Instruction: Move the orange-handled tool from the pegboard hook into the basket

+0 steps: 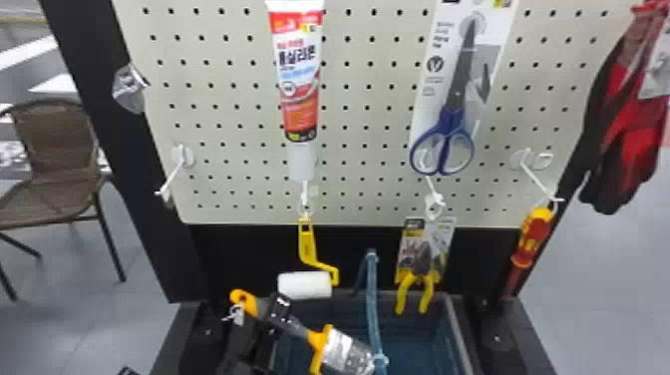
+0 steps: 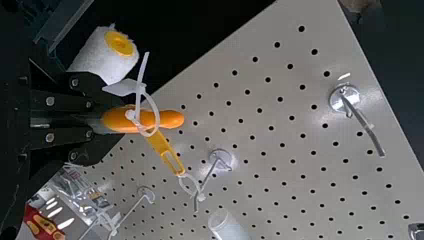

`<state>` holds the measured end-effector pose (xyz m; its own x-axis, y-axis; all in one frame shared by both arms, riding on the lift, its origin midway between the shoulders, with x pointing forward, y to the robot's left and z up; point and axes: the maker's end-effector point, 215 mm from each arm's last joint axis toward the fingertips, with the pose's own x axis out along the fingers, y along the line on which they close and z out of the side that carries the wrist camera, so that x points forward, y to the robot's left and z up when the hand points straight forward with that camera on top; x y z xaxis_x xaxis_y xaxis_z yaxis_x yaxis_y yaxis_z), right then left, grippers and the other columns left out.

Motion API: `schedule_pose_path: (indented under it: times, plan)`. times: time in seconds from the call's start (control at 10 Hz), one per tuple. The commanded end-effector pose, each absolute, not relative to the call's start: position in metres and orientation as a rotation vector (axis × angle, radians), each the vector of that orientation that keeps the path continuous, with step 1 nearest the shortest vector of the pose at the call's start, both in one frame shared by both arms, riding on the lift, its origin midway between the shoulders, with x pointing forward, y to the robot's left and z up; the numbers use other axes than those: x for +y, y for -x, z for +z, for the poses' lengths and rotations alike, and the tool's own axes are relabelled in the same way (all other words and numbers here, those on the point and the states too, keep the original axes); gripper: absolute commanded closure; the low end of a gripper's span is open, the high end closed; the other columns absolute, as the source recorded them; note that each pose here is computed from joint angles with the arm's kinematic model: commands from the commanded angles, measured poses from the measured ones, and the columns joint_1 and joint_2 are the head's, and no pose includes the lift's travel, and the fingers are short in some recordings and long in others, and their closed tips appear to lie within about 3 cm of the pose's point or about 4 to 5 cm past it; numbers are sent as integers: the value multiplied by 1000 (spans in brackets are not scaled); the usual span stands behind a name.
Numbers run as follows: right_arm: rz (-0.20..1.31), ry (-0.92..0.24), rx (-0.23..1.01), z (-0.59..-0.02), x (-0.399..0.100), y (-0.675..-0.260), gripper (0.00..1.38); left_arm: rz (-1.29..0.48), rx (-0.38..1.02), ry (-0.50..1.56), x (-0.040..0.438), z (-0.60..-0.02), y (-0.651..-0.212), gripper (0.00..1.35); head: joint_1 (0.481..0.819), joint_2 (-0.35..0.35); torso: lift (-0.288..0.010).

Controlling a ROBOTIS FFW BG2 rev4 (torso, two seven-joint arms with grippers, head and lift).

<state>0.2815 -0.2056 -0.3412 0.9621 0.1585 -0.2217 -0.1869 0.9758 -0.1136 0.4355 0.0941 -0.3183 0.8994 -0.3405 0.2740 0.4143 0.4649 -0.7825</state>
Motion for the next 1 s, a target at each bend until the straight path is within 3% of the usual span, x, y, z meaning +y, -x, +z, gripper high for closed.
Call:
schedule_pose_path:
  times: [0.0,0.9]
  plan:
    - [175,134,215,-342,-206,-281,513,-478,-73,1011,81,-320,-436,1213,549,0,-100]
    - [174,127,216,-344,-206,-281,513,-479,6,1081,47,-358,-435,1205,549,0,-100]
